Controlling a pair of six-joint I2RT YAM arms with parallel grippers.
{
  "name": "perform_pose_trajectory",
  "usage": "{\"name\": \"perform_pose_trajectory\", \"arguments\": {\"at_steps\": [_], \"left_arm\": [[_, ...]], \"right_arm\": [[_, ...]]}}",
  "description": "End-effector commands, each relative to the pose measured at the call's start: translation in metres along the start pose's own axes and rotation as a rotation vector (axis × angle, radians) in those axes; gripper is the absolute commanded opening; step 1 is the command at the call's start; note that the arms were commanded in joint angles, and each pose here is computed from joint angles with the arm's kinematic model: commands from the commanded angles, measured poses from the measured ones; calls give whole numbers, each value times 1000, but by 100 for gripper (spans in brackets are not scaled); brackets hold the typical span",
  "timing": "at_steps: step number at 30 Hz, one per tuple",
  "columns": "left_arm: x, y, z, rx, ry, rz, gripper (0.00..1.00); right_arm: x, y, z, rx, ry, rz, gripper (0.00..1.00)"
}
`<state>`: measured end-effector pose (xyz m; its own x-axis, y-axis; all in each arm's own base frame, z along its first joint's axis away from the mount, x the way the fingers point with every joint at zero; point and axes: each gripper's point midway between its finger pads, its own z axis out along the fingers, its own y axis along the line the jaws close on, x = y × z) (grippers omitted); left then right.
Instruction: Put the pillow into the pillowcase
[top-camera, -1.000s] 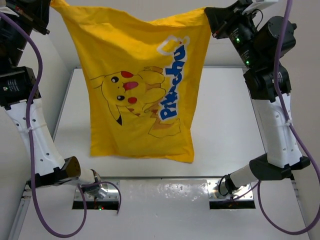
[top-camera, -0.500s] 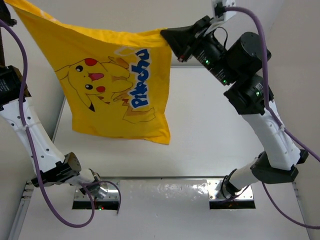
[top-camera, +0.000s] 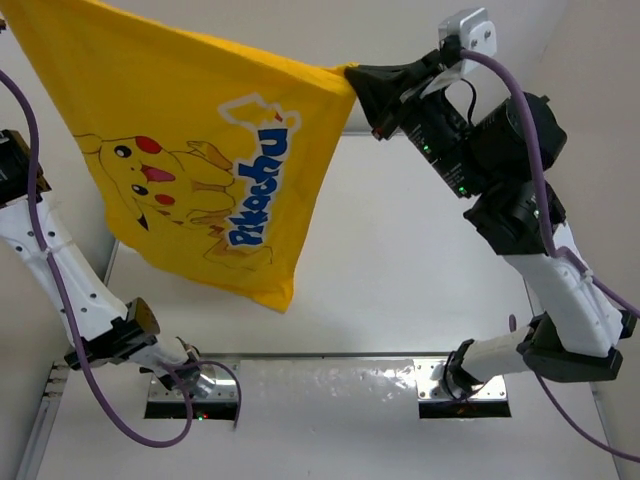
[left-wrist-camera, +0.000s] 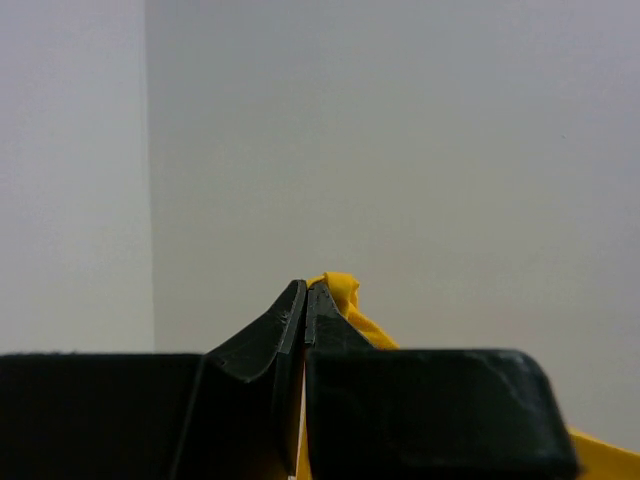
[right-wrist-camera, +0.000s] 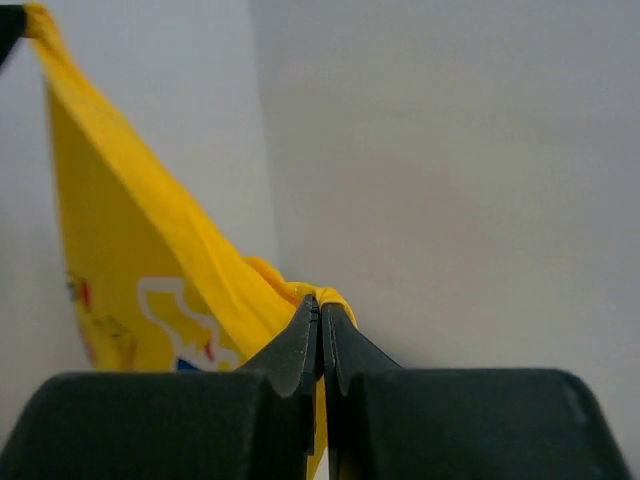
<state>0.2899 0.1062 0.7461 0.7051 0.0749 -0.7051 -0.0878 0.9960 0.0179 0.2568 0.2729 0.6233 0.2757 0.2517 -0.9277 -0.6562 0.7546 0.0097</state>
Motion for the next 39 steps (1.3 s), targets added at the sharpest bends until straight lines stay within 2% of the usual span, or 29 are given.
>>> {"name": "perform_pose_trajectory", "arguments": {"at_steps": [1,3,4,5,6,7,8,9,11,12,14,16,17,18,19,20,24,25,26,27,29,31,32,33,35,36,37,38,39], "left_arm": [[42,-6,13,54,39,-95,0],[84,-2,19,42,116,-72,0],[110,-10,21,47,181,-90,0],[131,-10,22,45,233,-56,0],[165,-8,25,29,288,-55,0],[191,-25,24,49,350,-72,0],[215,-28,24,56,397,-27,0],[263,-41,21,55,499,-39,0],[313,-55,16,76,597,28,0],[356,-61,10,71,666,31,0],[419,-86,-3,102,761,26,0],[450,-109,-5,113,784,40,0],[488,-118,-15,120,833,48,0],[501,-134,-15,126,832,54,0],[512,-152,-16,150,831,55,0],[541,-158,-22,139,853,68,0],[591,-209,-33,172,838,77,0],[593,-228,-32,185,814,78,7],[611,-236,-41,191,828,84,17],[613,-250,-44,197,818,85,39],[624,-260,-54,204,836,95,57],[623,-269,-57,205,847,76,91],[617,-269,-55,208,848,66,100],[612,-270,-55,215,858,56,100],[592,-269,-45,226,842,51,100],[587,-266,-47,231,864,57,100],[580,-260,-45,228,868,62,100],[562,-251,-37,229,865,64,100],[557,-246,-47,248,925,70,100]], "right_arm": [[29,-58,8,206,68,-3,0],[65,-111,15,325,144,11,0],[82,-126,17,364,165,76,0],[102,-162,18,436,196,89,0],[115,-176,18,452,218,117,0],[128,-188,21,476,232,167,0],[151,-218,20,536,268,177,0],[164,-230,20,565,287,205,0],[185,-262,13,636,314,225,0],[209,-278,9,673,353,240,0],[231,-311,-5,755,376,271,0],[265,-345,-26,844,422,312,0],[276,-355,-34,872,438,321,0],[302,-367,-49,918,487,342,0],[312,-376,-60,953,505,348,0],[319,-392,-77,1001,514,352,0],[377,-426,-157,1197,632,384,0],[386,-436,-180,1252,651,393,0],[391,-441,-195,1296,663,395,0],[407,-440,-218,1341,707,409,0],[415,-450,-254,1431,731,410,0],[423,-451,-292,1527,769,399,0],[420,-451,-296,1533,781,372,0],[421,-448,-295,1481,820,343,0],[429,-434,-262,1295,860,309,11],[432,-425,-233,1124,882,252,29],[442,-403,-201,986,911,213,43],[446,-395,-178,858,935,146,53],[459,-359,-142,674,950,146,65]]}}
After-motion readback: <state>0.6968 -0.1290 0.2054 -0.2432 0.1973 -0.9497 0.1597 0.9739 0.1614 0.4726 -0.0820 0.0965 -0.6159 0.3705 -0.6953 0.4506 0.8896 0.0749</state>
